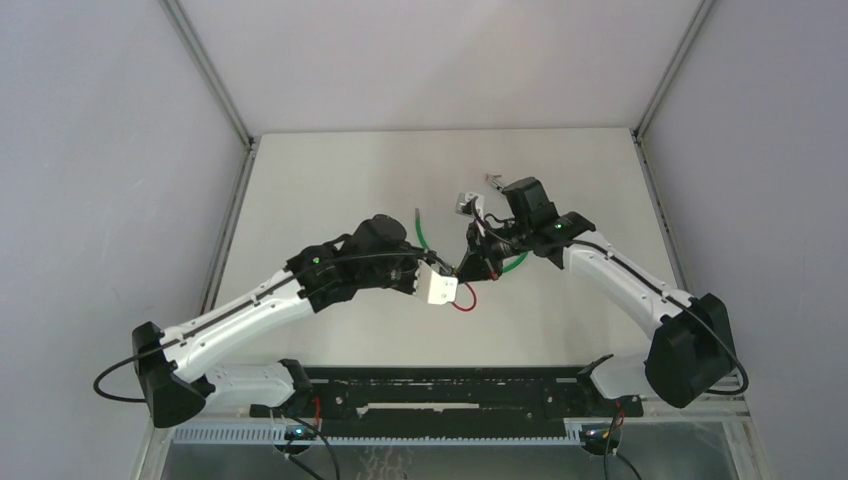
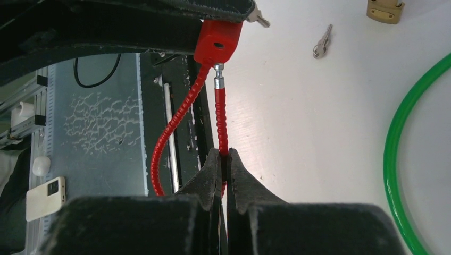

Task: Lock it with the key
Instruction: Lock the lock.

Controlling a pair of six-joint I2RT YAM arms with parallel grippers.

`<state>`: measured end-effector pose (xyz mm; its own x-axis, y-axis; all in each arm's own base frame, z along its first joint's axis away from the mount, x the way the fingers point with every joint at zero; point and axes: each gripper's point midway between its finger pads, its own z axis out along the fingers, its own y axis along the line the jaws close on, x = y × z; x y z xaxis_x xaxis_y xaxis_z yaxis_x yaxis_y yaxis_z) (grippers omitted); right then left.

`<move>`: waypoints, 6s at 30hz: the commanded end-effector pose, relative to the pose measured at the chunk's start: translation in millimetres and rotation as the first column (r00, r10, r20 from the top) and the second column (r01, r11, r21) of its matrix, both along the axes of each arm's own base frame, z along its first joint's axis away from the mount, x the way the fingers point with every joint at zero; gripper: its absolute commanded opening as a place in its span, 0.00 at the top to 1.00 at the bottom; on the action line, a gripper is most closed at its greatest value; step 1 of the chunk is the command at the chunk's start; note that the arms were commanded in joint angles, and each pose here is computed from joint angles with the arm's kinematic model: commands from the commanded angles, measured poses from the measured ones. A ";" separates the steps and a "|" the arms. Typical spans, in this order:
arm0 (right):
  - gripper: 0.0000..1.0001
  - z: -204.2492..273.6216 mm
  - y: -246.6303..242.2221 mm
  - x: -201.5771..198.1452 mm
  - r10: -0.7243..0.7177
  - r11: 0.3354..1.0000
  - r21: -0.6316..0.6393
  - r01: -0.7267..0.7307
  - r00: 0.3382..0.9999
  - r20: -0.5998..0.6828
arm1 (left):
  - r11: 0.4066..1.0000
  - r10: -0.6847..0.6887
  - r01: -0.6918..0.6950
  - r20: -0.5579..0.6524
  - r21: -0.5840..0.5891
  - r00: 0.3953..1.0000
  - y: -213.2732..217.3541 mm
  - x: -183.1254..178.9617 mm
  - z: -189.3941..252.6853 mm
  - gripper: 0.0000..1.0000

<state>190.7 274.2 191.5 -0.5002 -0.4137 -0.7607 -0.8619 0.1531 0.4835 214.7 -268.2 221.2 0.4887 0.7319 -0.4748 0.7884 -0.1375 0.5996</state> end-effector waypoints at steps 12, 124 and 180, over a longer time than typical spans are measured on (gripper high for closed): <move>1.00 18.7 19.7 -11.9 0.098 0.994 0.041 -0.097 0.995 -0.016 | 1.000 -0.005 0.005 0.120 0.000 0.993 -14.2 11.8 12.7 1.00; 1.00 22.8 16.0 30.6 -0.167 0.985 0.006 0.171 0.970 -0.179 | 0.986 0.162 -0.157 0.108 -0.053 0.981 -27.5 30.6 -10.7 1.00; 1.00 23.7 16.5 23.4 -0.108 0.993 0.049 0.107 0.994 0.014 | 0.974 0.202 -0.209 -0.079 -0.090 0.976 -29.0 35.3 -8.1 1.00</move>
